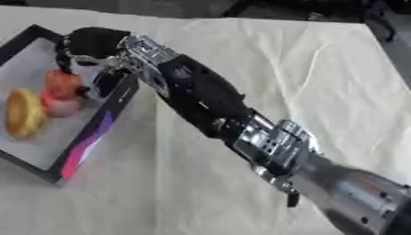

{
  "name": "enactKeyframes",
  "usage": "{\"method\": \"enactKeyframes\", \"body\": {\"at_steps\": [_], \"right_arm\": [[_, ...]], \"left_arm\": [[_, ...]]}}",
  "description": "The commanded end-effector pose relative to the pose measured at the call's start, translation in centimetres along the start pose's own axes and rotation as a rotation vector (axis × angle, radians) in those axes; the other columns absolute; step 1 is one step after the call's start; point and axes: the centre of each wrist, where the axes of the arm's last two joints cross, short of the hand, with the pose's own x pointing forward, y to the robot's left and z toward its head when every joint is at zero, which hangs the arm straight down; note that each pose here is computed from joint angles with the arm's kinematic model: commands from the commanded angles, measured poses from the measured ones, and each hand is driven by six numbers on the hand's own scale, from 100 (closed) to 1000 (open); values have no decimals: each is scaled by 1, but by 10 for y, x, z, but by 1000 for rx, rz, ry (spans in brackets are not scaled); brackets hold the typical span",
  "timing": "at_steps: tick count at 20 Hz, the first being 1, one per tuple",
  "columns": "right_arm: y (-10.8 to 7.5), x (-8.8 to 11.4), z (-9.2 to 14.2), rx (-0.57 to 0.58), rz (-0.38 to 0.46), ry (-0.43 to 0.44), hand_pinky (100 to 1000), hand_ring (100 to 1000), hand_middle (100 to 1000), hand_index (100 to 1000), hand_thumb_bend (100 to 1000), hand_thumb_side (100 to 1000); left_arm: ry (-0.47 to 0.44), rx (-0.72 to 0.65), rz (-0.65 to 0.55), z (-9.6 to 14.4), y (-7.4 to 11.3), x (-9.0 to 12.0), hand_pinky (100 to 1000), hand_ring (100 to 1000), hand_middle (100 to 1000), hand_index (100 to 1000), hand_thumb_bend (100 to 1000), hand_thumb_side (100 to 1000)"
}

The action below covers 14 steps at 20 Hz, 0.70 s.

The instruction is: Pick up objects on the table and place them in the box.

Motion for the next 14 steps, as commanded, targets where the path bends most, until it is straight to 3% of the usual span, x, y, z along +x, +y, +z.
{"method": "enactKeyframes", "body": {"at_steps": [1,2,4,6,10,14], "right_arm": [[-28,-3,6,-62,-4,2,927,860,726,915,158,100],[-36,-1,8,-87,-19,-2,934,868,738,923,100,120],[-57,1,15,-165,-61,-13,947,875,756,930,100,280],[-82,3,28,-255,-126,-23,958,881,791,939,100,338],[-140,4,74,-480,-328,-95,966,877,807,927,100,338],[-176,4,128,-634,-502,-142,966,866,788,907,100,420]], "left_arm": [[-30,-12,-5,-6,2,7,895,728,778,895,100,765],[-29,-12,-6,-6,2,7,895,728,778,895,100,764],[-28,-10,-7,-5,3,7,895,728,778,895,100,763],[-28,-7,-9,-5,3,7,895,727,777,895,100,762],[-28,-6,-12,-5,5,7,896,727,777,894,100,759],[-32,-9,-11,-5,4,7,896,728,778,894,100,756]]}}
